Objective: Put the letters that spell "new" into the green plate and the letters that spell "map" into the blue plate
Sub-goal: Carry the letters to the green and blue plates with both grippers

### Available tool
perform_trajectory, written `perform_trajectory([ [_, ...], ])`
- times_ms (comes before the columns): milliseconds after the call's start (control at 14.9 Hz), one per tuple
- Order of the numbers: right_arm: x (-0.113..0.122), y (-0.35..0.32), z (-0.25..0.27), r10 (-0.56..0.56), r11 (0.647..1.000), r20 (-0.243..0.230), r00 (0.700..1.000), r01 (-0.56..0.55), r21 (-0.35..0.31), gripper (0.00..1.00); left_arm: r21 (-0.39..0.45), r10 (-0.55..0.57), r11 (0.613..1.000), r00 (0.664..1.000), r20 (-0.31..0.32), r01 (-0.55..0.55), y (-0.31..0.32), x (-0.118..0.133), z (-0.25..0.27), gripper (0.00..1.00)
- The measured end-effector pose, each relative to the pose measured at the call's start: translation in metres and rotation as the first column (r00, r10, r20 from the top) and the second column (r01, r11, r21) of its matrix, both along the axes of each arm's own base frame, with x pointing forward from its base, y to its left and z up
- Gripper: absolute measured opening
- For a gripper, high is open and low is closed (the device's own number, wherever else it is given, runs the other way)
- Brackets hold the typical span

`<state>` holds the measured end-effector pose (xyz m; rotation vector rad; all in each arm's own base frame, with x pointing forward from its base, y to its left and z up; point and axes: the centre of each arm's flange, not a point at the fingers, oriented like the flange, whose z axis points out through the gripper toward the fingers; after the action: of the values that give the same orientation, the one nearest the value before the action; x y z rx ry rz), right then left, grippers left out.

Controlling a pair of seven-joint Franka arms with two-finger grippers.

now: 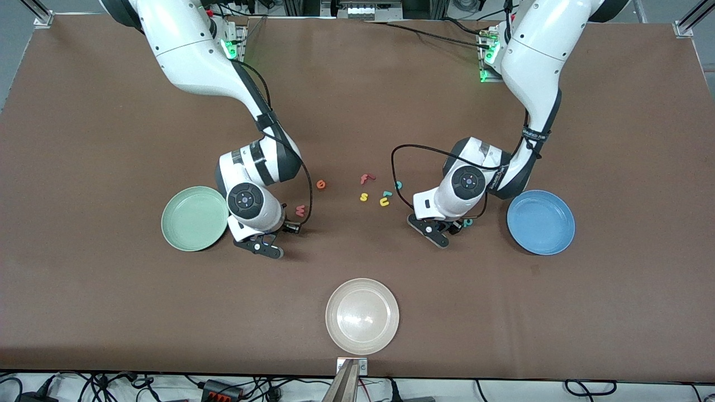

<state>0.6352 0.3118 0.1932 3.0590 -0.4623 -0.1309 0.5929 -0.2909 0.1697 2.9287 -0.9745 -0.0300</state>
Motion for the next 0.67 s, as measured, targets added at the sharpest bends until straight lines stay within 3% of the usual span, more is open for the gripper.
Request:
perform_trajectory([
  [201, 0.0, 0.0, -0.005, -0.001, 1.0, -0.002, 1.0, 0.001, -0.002, 0.6, -0.002, -0.001, 1.0, 1.0, 0.005, 0.001, 0.0, 0.001, 0.003, 0.31],
  [268, 0.0, 0.0, -0.007, -0.003, 1.0, -0.002, 1.0, 0.003, -0.002, 0.6, -0.003, -0.002, 1.0, 1.0, 0.008, 0.002, -0.001, 0.001, 0.006, 0.27],
  [669, -0.006, 0.01, -0.012, -0.02, 1.0, 0.001, 1.0, 0.02, -0.006, 0.59, 0.039, 0.039, 0.999, 0.999, -0.037, -0.038, 0.03, 0.013, 0.04, 0.27],
])
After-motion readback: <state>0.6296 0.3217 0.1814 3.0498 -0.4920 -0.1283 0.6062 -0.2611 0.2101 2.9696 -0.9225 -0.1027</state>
